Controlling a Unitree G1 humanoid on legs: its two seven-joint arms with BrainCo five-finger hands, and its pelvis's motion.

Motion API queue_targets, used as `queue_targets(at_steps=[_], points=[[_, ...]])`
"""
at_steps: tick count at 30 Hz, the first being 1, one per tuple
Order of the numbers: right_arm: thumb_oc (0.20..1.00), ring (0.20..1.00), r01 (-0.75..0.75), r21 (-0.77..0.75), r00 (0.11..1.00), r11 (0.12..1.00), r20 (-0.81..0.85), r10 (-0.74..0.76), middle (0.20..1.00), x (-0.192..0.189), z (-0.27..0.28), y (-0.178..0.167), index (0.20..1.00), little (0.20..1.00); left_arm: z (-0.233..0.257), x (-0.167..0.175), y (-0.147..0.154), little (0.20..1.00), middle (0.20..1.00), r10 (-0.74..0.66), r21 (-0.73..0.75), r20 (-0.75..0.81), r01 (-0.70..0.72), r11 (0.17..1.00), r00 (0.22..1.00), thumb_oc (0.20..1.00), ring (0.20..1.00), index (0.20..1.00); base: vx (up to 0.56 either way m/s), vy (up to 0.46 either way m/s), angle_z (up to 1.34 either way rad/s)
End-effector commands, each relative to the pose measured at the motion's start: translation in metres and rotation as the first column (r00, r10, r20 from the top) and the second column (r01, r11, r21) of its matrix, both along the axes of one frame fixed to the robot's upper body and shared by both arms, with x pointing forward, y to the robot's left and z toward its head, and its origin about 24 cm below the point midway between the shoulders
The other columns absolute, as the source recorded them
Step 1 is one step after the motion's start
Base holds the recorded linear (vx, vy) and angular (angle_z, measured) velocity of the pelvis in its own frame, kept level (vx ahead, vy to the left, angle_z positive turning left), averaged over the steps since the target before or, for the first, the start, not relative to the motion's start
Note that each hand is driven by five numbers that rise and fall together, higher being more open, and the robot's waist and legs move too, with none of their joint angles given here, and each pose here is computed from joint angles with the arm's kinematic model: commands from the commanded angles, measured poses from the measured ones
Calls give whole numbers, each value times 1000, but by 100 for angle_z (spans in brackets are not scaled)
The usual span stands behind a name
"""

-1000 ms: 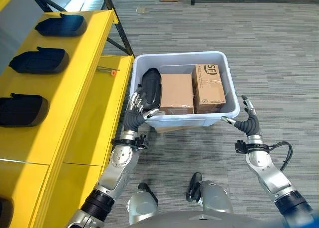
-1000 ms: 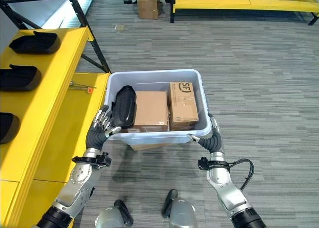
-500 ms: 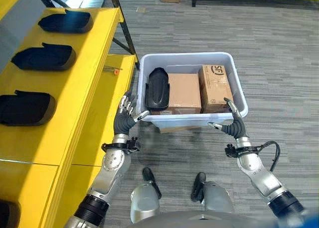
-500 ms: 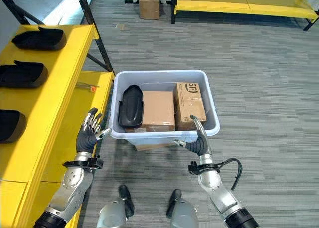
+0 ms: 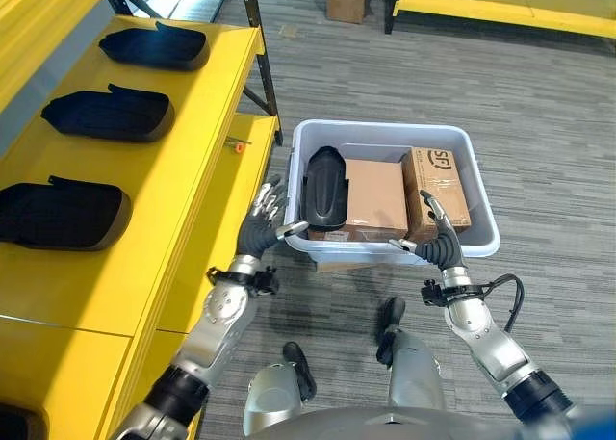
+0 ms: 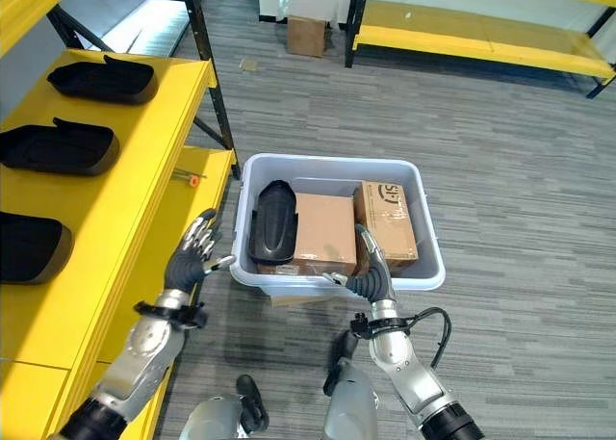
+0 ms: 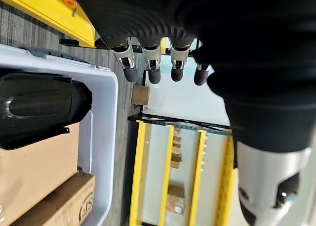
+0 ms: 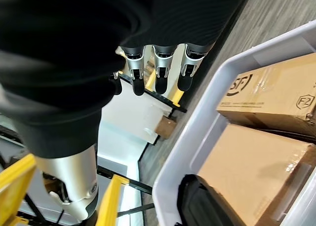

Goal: Move parts from the plastic box to the shelf.

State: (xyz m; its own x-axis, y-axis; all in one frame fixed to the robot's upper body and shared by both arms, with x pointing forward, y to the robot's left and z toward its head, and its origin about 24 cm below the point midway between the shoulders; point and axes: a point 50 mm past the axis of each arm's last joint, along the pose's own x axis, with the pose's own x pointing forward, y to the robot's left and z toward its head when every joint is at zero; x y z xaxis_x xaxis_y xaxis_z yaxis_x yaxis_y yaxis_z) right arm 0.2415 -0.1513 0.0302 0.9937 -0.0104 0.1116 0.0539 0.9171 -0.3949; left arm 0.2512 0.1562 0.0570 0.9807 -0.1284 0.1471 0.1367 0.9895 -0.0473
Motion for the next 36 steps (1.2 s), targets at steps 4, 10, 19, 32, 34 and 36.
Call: queue_targets(at_steps=[4, 10, 19, 32, 34, 36], points=[[1000, 1000, -50, -52, 983, 997, 172, 59, 1000, 13, 38, -6, 1000, 1000, 26, -7, -5, 1000, 1000, -21, -66, 160, 32, 997, 987, 1000, 1000, 1000, 204, -209, 17], [1000, 1000, -20, -43, 987, 999, 159, 26, 1000, 18, 38, -16, 1000, 1000, 28, -4, -6, 1000, 1000, -44, -63, 169, 55, 996, 985, 1000, 1000, 1000, 92, -38, -3], [1000, 1000, -33, 63, 998, 997, 58, 30, 1000, 16, 29, -15, 1000, 1000, 34, -1, -3, 1000, 1000, -15, -44, 179, 23, 999, 984, 1000, 1000, 1000, 55, -52, 18], [1000, 1000, -22, 194, 998, 981, 55, 11, 1000, 24, 30, -9, 1000, 1000, 35, 3, -3, 1000, 1000, 27, -136, 176, -3, 991, 984, 1000, 1000, 1000, -3, 213, 2], [1000, 1000, 6, 244, 999, 970, 43, -17, 1000, 27, 30, -10, 1000, 1000, 39, 8, -9, 1000, 1000, -8, -114, 188, 30, 993, 982, 1000, 1000, 1000, -53, 190, -63], [1000, 1000, 15, 249, 999, 968, 26, -22, 1000, 27, 25, -11, 1000, 1000, 37, 9, -14, 1000, 1000, -28, -110, 172, 47, 993, 985, 1000, 1000, 1000, 38, 202, -20]])
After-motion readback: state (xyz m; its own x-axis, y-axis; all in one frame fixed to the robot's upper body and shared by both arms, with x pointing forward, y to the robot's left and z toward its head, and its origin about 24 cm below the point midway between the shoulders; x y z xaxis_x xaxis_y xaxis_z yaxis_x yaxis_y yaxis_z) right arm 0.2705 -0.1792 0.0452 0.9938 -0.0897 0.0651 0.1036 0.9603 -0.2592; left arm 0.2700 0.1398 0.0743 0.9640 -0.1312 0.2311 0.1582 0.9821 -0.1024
